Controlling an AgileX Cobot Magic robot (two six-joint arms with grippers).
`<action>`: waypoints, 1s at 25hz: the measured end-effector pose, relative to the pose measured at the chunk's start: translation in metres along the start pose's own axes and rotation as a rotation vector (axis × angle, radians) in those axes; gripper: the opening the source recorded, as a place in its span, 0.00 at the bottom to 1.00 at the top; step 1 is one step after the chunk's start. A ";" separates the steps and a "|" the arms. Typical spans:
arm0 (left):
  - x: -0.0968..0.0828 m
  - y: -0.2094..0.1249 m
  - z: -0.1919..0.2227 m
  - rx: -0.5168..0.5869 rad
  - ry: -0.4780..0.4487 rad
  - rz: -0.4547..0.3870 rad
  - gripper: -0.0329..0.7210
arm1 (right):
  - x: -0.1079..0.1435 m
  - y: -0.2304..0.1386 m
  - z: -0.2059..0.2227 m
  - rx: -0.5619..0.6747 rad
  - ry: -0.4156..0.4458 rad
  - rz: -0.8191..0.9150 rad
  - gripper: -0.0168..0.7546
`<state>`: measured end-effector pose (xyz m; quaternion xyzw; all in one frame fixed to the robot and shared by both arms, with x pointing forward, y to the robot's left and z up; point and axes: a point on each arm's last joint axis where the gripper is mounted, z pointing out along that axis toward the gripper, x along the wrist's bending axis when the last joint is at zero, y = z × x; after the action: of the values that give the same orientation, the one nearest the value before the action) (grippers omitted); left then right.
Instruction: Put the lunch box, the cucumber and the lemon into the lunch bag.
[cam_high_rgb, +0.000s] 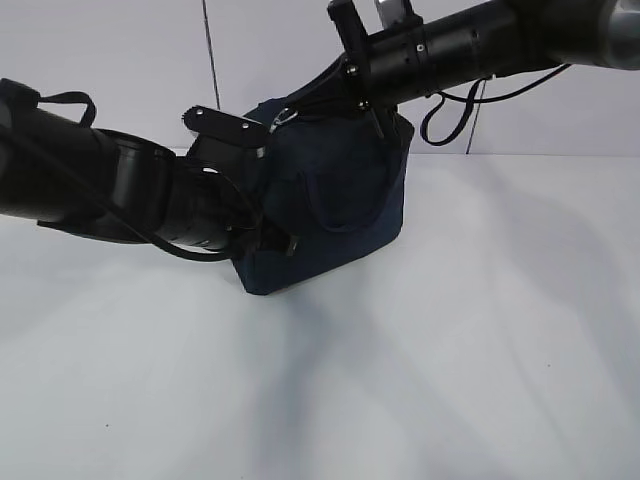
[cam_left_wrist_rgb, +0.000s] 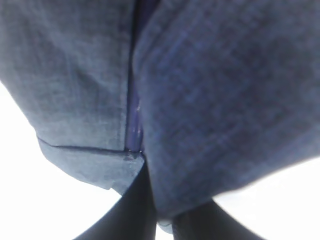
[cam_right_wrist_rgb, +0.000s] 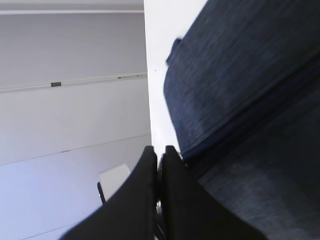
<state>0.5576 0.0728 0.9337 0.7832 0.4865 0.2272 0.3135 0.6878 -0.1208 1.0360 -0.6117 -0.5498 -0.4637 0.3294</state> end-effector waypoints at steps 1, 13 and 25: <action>0.001 0.000 0.000 0.001 0.006 0.000 0.06 | -0.001 0.002 -0.003 -0.007 -0.001 0.003 0.05; -0.008 -0.003 -0.002 0.005 0.003 0.018 0.06 | -0.006 0.009 -0.011 -0.044 -0.009 -0.026 0.05; -0.002 -0.019 -0.011 0.043 0.037 0.037 0.06 | -0.004 0.015 -0.016 -0.094 0.027 -0.043 0.05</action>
<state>0.5381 0.0801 0.9277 0.7944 0.4824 0.2366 0.2833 0.6995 -0.1394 1.0395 -0.6081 -0.5362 -0.5042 0.2975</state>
